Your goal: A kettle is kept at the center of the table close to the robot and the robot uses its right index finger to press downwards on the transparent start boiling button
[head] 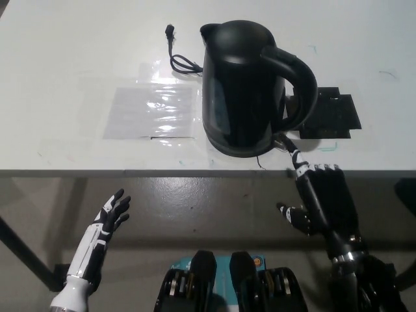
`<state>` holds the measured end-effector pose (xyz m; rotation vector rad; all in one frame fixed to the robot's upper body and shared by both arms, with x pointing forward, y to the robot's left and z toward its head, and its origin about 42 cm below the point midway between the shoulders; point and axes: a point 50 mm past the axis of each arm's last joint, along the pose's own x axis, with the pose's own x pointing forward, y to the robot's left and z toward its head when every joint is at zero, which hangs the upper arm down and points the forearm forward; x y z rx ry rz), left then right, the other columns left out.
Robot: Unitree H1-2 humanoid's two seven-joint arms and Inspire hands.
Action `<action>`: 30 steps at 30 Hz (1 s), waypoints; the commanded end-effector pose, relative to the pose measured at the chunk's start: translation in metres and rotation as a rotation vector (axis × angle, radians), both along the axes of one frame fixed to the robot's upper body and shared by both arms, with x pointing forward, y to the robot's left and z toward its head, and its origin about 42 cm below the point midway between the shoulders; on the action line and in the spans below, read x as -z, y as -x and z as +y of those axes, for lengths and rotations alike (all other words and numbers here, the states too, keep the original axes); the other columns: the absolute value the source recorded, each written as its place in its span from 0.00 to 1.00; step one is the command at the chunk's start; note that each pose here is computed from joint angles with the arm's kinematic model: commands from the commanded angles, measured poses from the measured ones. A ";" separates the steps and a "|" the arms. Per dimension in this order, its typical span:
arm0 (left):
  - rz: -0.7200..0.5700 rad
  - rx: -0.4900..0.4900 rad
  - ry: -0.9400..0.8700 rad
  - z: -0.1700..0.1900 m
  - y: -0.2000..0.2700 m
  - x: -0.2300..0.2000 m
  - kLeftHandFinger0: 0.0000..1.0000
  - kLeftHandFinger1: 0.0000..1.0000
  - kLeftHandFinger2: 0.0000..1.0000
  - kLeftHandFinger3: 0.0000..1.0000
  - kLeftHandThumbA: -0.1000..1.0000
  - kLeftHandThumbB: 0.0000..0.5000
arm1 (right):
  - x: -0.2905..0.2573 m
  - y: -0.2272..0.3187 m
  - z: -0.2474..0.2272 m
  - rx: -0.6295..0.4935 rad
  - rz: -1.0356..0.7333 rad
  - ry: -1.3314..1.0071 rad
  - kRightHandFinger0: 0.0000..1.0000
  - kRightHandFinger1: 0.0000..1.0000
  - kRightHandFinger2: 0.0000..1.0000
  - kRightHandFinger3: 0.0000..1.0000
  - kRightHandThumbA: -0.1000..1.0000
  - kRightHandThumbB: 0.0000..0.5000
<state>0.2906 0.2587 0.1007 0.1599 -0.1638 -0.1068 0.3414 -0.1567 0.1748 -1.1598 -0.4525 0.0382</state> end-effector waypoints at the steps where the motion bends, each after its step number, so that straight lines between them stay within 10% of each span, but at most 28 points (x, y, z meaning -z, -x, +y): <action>1: -0.106 0.040 -0.027 0.000 -0.005 -0.017 1.00 1.00 1.00 1.00 0.99 0.74 | -0.009 -0.009 0.000 0.064 -0.027 0.091 0.00 0.00 0.00 1.00 1.00 0.59; 30: -0.116 0.046 -0.029 0.001 -0.006 -0.018 1.00 1.00 1.00 1.00 0.98 0.72 | 0.001 -0.032 -0.004 0.112 0.040 0.127 0.00 0.00 0.00 1.00 1.00 0.58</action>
